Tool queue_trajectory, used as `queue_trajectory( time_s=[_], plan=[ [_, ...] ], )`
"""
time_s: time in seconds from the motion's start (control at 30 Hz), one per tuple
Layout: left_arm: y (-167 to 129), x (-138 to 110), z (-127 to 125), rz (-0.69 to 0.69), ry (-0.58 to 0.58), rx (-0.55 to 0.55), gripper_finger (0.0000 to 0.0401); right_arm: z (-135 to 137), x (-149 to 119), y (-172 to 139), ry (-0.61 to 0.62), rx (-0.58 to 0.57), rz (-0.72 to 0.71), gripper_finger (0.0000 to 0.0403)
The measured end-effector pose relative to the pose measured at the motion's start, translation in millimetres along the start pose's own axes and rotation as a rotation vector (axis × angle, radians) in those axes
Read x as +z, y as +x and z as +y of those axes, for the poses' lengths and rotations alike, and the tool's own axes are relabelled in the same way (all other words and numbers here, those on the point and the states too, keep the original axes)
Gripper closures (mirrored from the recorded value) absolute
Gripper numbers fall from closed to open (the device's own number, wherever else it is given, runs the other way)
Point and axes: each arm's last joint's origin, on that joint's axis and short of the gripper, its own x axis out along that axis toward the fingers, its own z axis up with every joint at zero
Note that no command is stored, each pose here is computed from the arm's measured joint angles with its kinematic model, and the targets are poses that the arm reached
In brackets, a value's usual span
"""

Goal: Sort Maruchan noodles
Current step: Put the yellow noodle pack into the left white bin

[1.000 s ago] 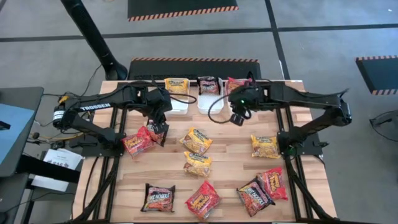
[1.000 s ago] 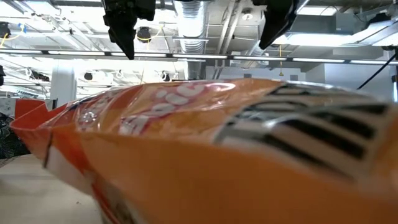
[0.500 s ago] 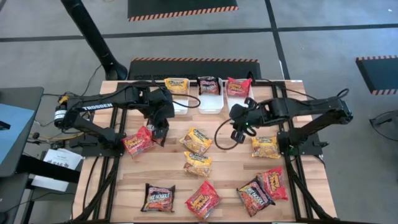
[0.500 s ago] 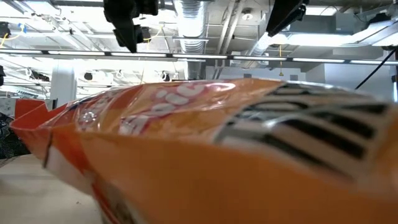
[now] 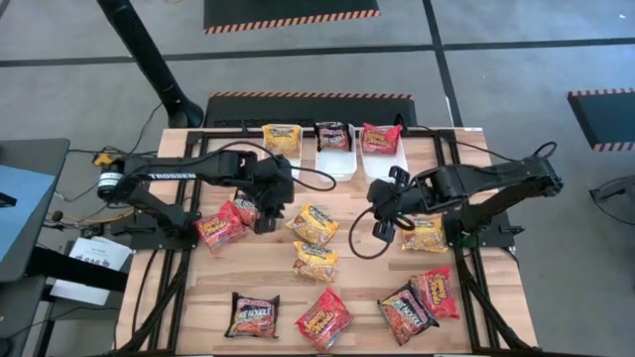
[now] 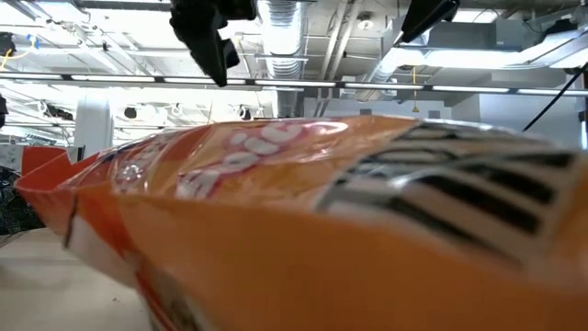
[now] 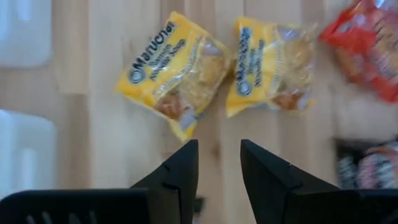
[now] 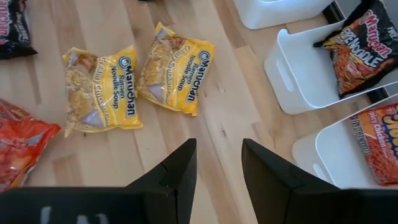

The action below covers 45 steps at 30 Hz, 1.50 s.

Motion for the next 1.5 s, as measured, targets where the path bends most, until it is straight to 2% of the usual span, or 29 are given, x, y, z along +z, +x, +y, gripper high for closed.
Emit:
queue_trajectory(
  time_s=[0.13, 0.37, 0.67, 0.83, 1.03, 1.1, 1.2, 1.27, 1.5],
  plan=[
    [10.9, 3.6, 0.9, 0.02, 0.147, 0.083, 0.0295, 1.1, -0.4, -0.3, -0.004, 0.003, 0.0, 0.025],
    [50.1, 10.1, 7.2, 0.091, 0.287, 0.099, 0.0295, 0.7, -2.7, -0.1, -0.014, 0.011, 0.029, 0.025],
    [98.5, 8.0, 17.0, 0.233, 0.331, 0.204, 0.0295, 0.3, -3.6, -0.2, -0.018, 0.007, 0.037, 0.025],
    [106.4, 8.5, 17.1, 0.231, 0.356, 0.172, 0.0295, 0.2, -4.1, -0.1, -0.02, 0.006, 0.041, 0.025],
    [105.3, 10.0, 21.0, 0.209, 0.324, 0.162, 0.0295, 1.1, -4.7, -0.5, -0.024, 0.007, 0.043, 0.025],
    [104.2, 13.7, 24.5, 0.174, 0.316, 0.153, 0.0295, 1.3, -4.8, -0.6, -0.025, 0.007, 0.043, 0.025],
    [106.4, 22.0, 26.3, 0.062, 0.319, 0.057, 0.0295, 1.1, -5.0, -0.5, -0.026, 0.006, 0.045, 0.025],
    [105.4, 24.3, 25.0, 0.036, 0.315, 0.009, 0.0295, 1.1, -4.9, -0.5, -0.026, 0.006, 0.045, 0.025],
    [112.8, 26.4, 22.3, 0.008, 0.337, -0.002, 0.0295, 1.2, -5.0, -0.6, -0.026, 0.006, 0.045, 0.025]
  ],
)
